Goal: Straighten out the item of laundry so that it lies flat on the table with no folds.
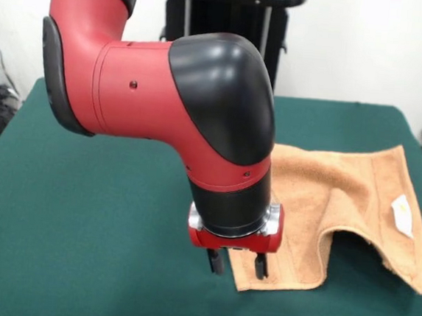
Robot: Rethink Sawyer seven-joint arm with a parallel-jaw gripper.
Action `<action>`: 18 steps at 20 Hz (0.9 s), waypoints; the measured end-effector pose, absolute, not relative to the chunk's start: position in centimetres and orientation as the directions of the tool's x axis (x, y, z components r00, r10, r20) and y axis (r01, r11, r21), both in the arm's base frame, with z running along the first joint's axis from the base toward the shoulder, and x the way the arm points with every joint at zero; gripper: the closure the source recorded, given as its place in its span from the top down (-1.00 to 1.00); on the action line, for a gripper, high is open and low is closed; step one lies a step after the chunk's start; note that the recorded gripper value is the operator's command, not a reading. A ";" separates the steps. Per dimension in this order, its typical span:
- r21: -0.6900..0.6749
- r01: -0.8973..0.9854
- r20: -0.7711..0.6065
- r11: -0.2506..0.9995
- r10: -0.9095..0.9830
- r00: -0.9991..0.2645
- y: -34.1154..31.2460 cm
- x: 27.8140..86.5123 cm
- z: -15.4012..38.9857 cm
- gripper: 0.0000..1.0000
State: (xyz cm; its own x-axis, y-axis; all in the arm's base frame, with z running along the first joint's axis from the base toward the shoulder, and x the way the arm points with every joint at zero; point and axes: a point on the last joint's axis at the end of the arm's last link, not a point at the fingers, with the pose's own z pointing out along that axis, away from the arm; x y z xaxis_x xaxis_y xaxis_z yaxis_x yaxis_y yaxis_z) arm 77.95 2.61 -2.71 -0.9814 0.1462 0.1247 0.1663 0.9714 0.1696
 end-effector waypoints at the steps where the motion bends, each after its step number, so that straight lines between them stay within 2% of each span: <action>1: 0.169 0.166 0.122 0.971 0.146 -0.982 2.6 78.0 -2.7 1.00; 18: 0.161 0.163 0.139 0.973 0.141 -0.980 2.5 77.5 -4.7 1.00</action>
State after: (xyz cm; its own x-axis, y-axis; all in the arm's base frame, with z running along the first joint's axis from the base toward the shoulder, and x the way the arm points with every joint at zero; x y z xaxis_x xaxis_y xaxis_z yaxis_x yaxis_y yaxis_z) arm 77.52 2.52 -4.75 -0.9802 0.1412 0.1388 0.1631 0.9734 0.1612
